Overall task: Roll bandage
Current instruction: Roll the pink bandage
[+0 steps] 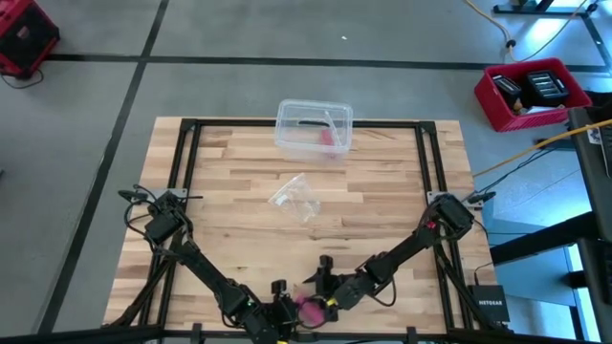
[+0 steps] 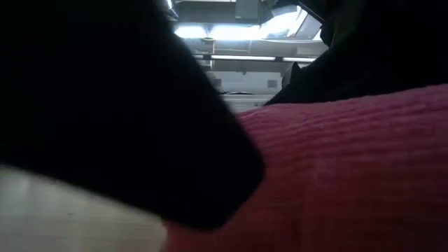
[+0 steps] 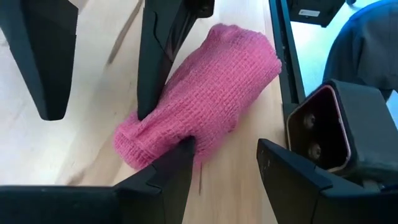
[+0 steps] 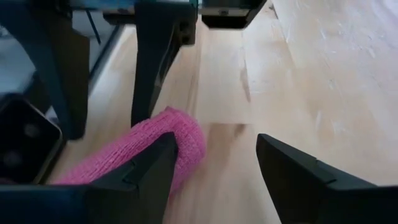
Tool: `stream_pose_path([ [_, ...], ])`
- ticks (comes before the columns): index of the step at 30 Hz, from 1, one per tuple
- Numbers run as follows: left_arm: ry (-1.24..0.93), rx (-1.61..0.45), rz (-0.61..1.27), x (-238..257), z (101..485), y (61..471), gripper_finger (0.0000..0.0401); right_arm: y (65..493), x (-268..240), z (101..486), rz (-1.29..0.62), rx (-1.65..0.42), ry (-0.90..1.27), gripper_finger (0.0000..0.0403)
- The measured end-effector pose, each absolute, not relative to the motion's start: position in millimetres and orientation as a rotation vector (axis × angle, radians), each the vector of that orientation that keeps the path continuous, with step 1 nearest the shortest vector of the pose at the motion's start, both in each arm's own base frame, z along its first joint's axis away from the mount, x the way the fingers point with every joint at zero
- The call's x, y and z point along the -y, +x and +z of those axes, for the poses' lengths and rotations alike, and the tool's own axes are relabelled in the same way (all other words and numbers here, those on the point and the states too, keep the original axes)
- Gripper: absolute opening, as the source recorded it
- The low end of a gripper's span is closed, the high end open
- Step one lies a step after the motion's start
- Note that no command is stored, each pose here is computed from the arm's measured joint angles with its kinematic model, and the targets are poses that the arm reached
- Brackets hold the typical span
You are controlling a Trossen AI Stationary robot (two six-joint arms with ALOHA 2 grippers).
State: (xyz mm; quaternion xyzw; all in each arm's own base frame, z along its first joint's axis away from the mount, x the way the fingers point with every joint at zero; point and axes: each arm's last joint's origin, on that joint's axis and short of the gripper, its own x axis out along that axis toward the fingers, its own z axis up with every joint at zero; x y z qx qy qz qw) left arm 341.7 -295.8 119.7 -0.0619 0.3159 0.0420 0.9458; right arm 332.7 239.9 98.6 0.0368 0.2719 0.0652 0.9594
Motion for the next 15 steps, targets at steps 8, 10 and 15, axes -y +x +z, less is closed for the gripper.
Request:
stream_pose_path([
  [8, -0.110, -0.627, 0.092, 293, 127, 343, 0.0175, 309, -236, 158, 0.168, -0.605, -0.029, 0.0232],
  [10, -0.108, -0.630, 0.093, 293, 127, 343, 0.0175, 299, -239, 159, 0.164, -0.653, -0.050, 0.0232],
  [15, -0.107, -0.632, 0.093, 293, 126, 343, 0.0175, 280, -257, 148, 0.182, -0.699, -0.040, 0.0232],
])
